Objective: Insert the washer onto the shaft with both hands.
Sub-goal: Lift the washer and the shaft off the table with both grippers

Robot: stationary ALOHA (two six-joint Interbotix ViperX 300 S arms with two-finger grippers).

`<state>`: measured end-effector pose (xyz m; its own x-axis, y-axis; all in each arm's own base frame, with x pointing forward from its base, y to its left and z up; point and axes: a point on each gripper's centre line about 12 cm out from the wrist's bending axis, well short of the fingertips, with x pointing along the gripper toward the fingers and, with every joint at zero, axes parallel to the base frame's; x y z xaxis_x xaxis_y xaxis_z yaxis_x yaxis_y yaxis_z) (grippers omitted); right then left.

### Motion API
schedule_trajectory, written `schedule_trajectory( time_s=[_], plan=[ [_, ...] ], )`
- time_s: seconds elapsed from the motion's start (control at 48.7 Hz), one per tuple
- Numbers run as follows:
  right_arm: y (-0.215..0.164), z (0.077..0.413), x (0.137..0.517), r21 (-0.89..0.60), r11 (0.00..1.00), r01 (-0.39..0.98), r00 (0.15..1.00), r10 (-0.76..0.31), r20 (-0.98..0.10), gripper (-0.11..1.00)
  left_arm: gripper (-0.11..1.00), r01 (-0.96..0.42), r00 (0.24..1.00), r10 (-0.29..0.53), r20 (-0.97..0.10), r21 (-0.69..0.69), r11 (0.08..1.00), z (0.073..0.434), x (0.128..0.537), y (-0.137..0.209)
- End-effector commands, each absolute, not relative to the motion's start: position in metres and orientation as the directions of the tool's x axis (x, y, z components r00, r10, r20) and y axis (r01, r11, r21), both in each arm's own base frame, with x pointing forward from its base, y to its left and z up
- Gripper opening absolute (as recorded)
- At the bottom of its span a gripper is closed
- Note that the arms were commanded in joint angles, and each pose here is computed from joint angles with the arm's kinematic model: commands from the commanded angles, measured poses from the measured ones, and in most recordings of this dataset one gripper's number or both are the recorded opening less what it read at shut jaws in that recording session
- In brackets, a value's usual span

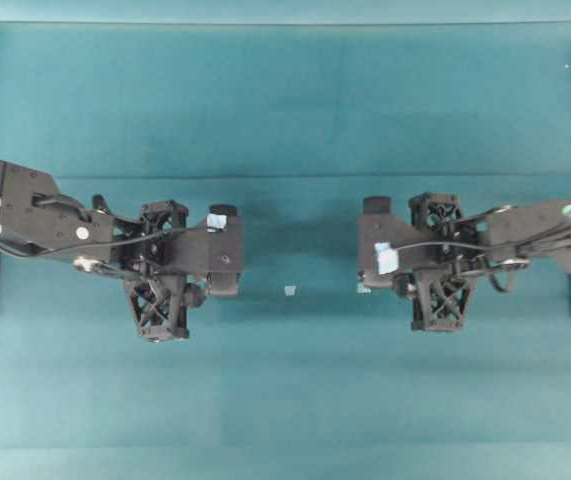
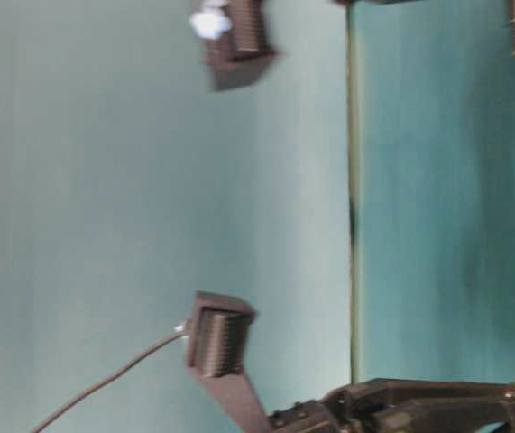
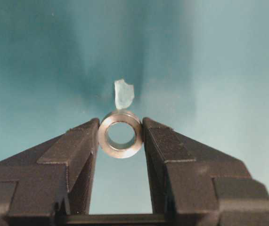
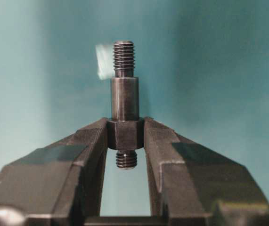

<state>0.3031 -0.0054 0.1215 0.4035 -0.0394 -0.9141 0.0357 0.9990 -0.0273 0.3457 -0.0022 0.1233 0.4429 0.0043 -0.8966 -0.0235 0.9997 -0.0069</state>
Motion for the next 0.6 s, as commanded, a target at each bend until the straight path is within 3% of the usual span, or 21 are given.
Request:
schedule_trajectory(
  time_s=[0.0, 0.37, 0.575],
  plan=[
    [-0.005, 0.139, 0.308, -0.024, 0.999, 0.040, 0.462, -0.040, -0.886, 0.00, 0.34, -0.024, 0.482, 0.004, -0.876, -0.008, 1.000, 0.137, 0.350, -0.002],
    [-0.004, 0.145, 0.312, -0.017, 0.999, 0.037, 0.515, -0.034, -0.856, 0.00, 0.34, -0.019, 0.493, 0.005, -0.870, -0.005, 1.000, 0.141, 0.351, -0.003],
    [0.002, 0.145, 0.313, 0.026, 0.998, 0.048, 0.570, -0.006, -0.822, 0.00, 0.34, -0.016, 0.581, 0.000, -0.814, -0.011, 1.000, 0.150, 0.353, -0.003]
  ],
)
